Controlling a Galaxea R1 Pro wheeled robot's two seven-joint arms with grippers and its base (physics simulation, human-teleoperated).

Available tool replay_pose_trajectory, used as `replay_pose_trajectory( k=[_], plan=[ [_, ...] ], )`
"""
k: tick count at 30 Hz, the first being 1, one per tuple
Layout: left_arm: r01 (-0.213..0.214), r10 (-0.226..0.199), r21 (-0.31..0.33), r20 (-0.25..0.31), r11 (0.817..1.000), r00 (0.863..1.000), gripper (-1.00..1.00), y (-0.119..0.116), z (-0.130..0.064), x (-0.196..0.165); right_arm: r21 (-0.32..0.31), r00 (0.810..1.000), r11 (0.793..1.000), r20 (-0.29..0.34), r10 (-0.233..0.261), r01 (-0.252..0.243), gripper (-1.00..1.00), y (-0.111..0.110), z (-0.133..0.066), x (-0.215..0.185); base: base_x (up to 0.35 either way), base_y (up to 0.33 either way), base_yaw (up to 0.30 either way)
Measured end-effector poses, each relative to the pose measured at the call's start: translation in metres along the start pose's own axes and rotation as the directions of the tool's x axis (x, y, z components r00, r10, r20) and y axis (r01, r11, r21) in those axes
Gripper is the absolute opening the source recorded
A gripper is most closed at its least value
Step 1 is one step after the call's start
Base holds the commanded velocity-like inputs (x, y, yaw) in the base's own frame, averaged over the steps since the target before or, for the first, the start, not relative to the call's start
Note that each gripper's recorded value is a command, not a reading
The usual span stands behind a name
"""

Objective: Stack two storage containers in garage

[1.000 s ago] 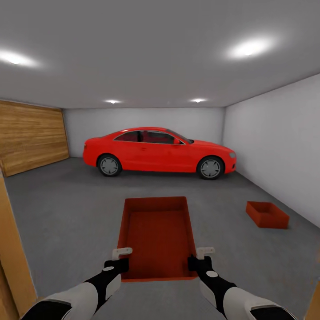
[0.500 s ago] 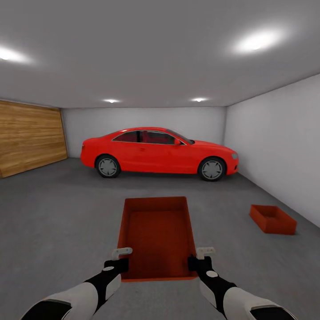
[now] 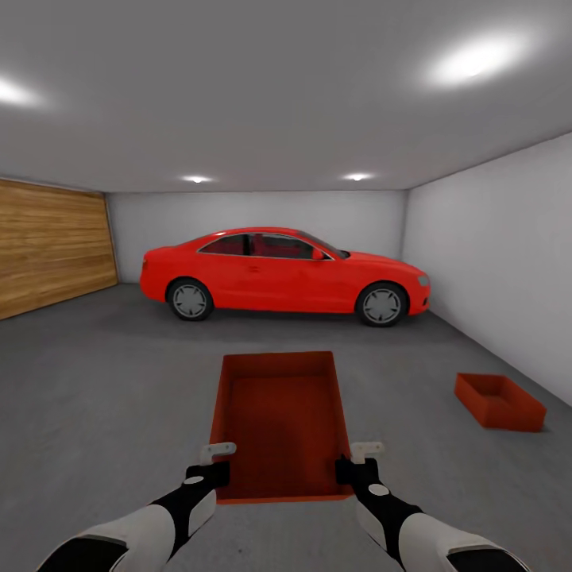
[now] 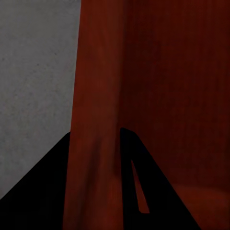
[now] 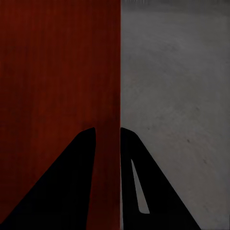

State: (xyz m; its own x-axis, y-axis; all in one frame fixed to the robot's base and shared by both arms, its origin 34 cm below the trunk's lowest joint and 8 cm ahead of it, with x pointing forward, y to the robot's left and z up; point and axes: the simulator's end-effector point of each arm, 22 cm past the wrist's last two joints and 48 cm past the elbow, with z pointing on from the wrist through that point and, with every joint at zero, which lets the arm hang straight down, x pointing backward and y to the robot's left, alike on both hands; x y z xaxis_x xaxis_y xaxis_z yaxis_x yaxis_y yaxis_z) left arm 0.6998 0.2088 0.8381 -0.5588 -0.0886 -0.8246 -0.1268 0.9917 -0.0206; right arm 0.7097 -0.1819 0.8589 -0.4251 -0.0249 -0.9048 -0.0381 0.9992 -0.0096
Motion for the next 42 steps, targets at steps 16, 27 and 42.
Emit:
replay_pose_trajectory(
  k=[16,27,42],
  plan=[
    [0.000,0.000,0.000,0.000,1.000,1.000,-1.00,-0.0003,-0.0001,0.0000,0.000,1.000,1.000,0.000,0.000,0.000,-1.00,-0.0003,0.0000,0.0000,0.320,0.000,0.000],
    [0.000,0.000,0.000,0.000,1.000,1.000,-1.00,-0.0004,-0.0001,0.0000,0.000,1.000,1.000,0.000,0.000,0.000,-1.00,-0.0004,0.0000,0.0000,0.320,0.000,0.000],
    [0.000,0.000,0.000,0.000,1.000,1.000,-1.00,-0.0008,-0.0002,-0.0001,0.000,1.000,1.000,0.001,-0.001,0.001,-1.00,-0.0007,0.0001,-0.0001,0.320,0.000,0.000]
  ],
)
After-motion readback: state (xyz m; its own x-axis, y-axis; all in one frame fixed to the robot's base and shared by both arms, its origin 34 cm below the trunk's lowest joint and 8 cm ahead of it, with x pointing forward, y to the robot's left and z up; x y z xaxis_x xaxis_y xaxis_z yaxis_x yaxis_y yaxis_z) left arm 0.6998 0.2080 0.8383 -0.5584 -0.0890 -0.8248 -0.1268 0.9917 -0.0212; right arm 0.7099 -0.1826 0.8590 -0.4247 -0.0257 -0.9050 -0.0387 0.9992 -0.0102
